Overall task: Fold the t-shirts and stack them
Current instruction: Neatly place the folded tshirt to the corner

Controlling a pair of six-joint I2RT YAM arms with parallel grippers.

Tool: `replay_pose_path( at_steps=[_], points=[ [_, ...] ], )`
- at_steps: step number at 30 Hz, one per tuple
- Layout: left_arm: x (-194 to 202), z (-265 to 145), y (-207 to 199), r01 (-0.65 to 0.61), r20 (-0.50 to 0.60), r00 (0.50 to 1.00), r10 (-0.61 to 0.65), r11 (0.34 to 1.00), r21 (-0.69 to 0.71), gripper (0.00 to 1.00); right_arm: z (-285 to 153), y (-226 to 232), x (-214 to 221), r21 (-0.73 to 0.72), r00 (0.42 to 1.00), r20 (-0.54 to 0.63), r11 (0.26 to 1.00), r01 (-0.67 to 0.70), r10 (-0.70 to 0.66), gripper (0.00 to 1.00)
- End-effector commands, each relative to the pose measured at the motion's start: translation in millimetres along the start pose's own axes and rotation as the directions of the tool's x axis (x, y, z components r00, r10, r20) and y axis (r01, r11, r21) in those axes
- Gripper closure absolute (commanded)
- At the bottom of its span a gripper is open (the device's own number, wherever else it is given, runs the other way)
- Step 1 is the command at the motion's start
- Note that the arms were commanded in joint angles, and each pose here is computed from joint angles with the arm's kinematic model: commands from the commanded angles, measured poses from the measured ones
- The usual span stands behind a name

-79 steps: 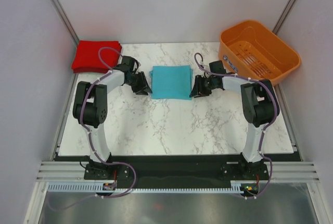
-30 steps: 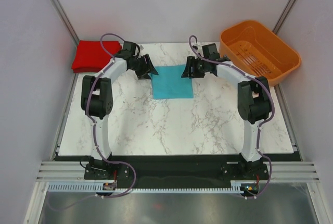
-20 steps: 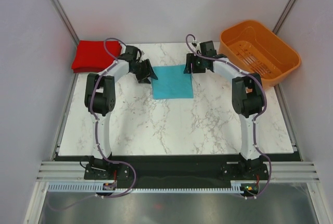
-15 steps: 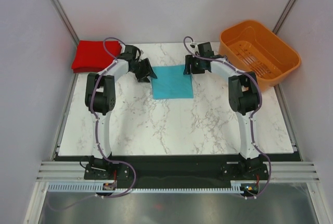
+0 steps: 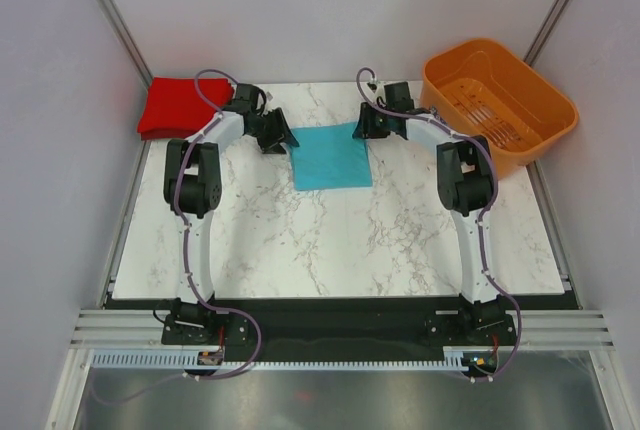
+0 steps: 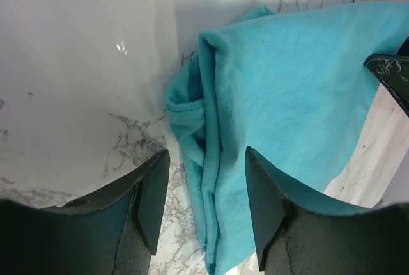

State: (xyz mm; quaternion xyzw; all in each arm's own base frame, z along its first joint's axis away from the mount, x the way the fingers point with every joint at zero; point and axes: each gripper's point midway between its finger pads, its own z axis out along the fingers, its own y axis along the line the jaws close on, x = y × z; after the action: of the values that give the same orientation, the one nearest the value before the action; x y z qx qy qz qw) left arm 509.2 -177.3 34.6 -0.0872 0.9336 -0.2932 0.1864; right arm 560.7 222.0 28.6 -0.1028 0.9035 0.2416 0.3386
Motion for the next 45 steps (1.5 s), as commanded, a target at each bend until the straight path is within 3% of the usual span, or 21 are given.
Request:
replay_pose_path(
  at_steps=[1,4,9,14,28,31,34,37,40,41,45],
  points=[
    [-6,10,12,-0.053,0.005,0.999,0.053,0.999,-0.002,0.41,8,-9,28,-0.045,0.996,-0.037,0.995,-0.084,0.082,0.58],
    [-6,10,8,-0.071,-0.002,0.997,0.071,0.997,0.023,0.42,7,-14,29,-0.09,0.989,-0.029,0.985,-0.148,0.146,0.6],
    [-6,2,-8,-0.102,-0.005,0.995,0.102,0.991,0.088,0.42,1,-4,20,-0.142,0.984,-0.003,0.974,-0.175,0.176,0.43],
    [-2,3,-11,-0.106,-0.006,0.994,0.107,0.991,0.079,0.41,-14,3,7,-0.141,0.983,0.03,0.974,-0.176,0.182,0.37],
    [5,31,2,-0.073,-0.028,0.997,0.074,0.997,0.036,0.44,-69,23,-3,-0.13,0.98,0.088,0.978,-0.164,0.176,0.36],
    [5,34,2,-0.072,-0.033,0.997,0.073,0.996,0.043,0.5,-90,32,-2,-0.137,0.978,0.109,0.977,-0.162,0.178,0.36],
    [3,41,2,-0.065,-0.038,0.997,0.067,0.996,0.058,0.64,-111,41,-2,-0.15,0.975,0.127,0.975,-0.163,0.183,0.36],
    [0,39,-2,-0.073,-0.03,0.997,0.075,0.995,0.063,0.9,-132,54,1,-0.176,0.973,0.134,0.971,-0.163,0.188,0.36],
    [-12,21,-8,-0.122,0.023,0.992,0.121,0.992,0.032,0.97,-153,64,7,-0.186,0.97,0.145,0.969,-0.165,0.193,0.36],
    [-11,14,-8,-0.134,0.031,0.991,0.134,0.991,0.016,0.98,-166,72,-4,-0.204,0.966,0.19,0.969,-0.137,0.176,0.36],
    [-27,-36,-20,-0.277,0.121,0.952,0.281,0.96,-0.048,0.98,-187,81,16,-0.209,0.962,0.188,0.965,-0.16,0.2,0.36]
  ],
)
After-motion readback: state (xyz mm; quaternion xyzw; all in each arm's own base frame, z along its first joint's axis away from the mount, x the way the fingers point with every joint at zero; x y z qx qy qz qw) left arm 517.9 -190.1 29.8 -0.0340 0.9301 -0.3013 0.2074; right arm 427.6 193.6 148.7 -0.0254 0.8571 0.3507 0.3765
